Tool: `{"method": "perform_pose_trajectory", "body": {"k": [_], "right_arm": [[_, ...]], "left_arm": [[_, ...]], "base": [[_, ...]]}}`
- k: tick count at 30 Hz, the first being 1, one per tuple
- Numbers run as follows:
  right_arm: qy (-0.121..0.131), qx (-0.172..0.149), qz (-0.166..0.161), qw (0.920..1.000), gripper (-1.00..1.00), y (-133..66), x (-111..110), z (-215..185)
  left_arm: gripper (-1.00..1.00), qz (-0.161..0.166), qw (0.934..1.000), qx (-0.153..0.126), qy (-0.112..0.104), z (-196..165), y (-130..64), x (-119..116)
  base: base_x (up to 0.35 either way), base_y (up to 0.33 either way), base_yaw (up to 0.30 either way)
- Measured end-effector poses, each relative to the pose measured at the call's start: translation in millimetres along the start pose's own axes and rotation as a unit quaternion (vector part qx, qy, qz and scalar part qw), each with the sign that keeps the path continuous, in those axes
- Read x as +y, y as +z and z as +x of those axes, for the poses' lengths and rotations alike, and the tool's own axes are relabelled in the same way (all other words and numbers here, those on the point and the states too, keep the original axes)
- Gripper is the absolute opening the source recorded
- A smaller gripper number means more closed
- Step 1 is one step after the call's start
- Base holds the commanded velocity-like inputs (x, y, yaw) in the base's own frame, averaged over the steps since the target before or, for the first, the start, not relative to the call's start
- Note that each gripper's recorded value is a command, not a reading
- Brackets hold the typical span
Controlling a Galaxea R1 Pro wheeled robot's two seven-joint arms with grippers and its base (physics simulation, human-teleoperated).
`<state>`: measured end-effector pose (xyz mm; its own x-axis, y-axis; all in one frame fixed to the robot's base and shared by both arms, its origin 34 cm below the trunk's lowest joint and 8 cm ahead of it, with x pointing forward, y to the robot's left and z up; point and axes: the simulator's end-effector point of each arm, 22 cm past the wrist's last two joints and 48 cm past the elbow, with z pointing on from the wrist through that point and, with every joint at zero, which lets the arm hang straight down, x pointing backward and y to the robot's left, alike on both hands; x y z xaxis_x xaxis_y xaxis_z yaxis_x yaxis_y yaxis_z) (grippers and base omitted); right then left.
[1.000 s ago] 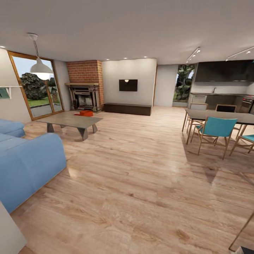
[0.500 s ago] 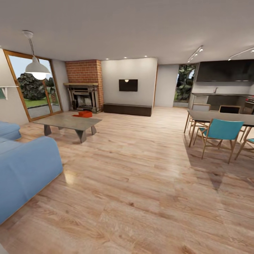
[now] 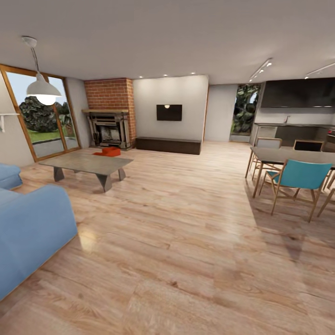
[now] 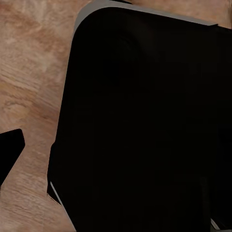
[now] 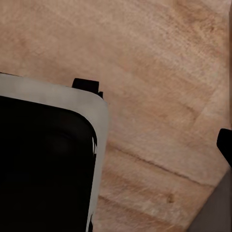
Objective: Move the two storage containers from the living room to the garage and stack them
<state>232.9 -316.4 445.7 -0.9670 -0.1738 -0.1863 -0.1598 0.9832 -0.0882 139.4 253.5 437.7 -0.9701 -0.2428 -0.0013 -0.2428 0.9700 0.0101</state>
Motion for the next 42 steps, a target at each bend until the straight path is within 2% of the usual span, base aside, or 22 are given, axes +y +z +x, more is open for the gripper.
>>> {"method": "perform_pose_trajectory", "body": {"k": [26,42], "right_arm": [[0.000,0.000,0.000,1.0000,1.00,0.0,-0.1,0.0],[0.005,0.000,0.000,1.0000,1.00,0.0,0.5,0.0]], "left_arm": [[1.00,0.000,1.0000,-0.001,0.000,-0.3,0.0,-0.7],[1.00,0.000,1.0000,-0.001,0.001,-0.4,0.0,-0.4]], "base": [[0.331,0.000,-0.004],[0.330,0.000,-0.219]]}}
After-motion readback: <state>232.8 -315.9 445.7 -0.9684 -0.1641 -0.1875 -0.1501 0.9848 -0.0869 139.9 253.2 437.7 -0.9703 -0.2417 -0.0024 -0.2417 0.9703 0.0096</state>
